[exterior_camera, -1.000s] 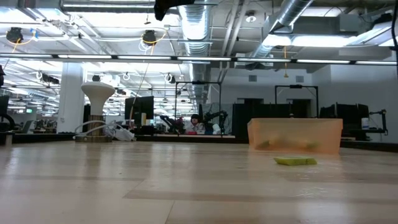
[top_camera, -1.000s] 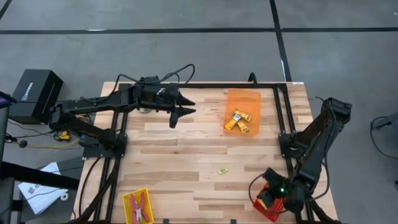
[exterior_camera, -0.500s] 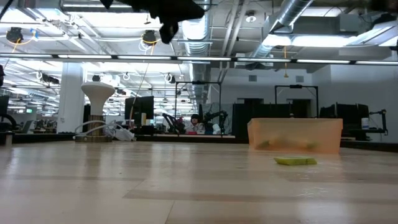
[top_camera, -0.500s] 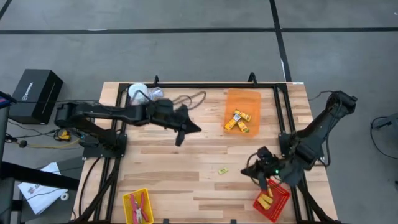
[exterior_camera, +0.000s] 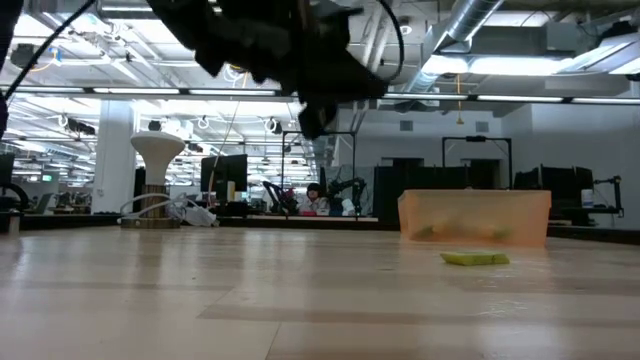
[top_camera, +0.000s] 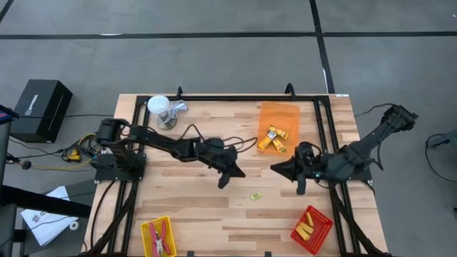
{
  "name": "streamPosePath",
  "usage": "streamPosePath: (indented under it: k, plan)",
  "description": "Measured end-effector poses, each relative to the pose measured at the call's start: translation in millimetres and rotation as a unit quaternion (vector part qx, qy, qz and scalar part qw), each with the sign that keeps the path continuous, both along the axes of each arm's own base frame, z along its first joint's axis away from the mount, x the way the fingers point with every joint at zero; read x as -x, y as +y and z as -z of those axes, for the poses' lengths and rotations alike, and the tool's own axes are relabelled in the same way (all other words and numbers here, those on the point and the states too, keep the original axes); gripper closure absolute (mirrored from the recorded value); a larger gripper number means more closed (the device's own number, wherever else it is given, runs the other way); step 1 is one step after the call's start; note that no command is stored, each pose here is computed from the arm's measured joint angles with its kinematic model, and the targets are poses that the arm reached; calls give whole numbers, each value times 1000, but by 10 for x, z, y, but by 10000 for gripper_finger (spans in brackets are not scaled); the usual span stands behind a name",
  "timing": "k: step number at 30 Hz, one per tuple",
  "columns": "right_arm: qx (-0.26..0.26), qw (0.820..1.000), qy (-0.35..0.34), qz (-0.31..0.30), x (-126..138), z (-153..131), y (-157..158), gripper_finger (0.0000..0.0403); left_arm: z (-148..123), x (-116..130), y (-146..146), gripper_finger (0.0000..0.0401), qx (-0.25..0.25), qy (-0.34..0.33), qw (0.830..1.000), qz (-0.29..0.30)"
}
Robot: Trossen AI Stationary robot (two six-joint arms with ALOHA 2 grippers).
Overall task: Pick & Place School Supplies
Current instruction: Put the eraser into the red bin
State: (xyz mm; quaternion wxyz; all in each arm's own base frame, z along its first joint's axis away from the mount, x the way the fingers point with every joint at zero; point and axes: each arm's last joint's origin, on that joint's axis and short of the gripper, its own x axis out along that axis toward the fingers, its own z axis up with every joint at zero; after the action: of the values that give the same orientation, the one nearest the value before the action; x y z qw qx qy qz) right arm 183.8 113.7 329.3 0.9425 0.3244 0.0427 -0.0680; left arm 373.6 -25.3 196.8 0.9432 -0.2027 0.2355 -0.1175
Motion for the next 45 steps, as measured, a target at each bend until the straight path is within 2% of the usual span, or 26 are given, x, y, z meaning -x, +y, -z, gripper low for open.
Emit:
streamPosePath:
  k: [3, 12, 21, 33, 38, 45]
  plan:
    - [7, 1000, -4, 6, 6, -24, -44, 402, 122, -67, -52, 401, -5, 14, 1000, 13]
    - [1, 1000, -12, 26, -28, -49, -135, 403, 175, -392, -200, 401, -59, -27, 994, 92]
    - [-12, 999, -30, 40, -60, -88, -183, 403, 591, -572, -240, 401, -84, -9, 982, 170]
    - [-15, 998, -35, 49, -78, -98, -217, 403, 976, -585, -240, 401, -97, 27, 977, 189]
    - [-15, 997, -35, 60, -97, -98, -258, 403, 974, -593, -232, 401, -115, 19, 976, 185]
    - [-14, 997, -35, 67, -112, -98, -291, 403, 955, -613, -178, 401, -116, 16, 977, 177]
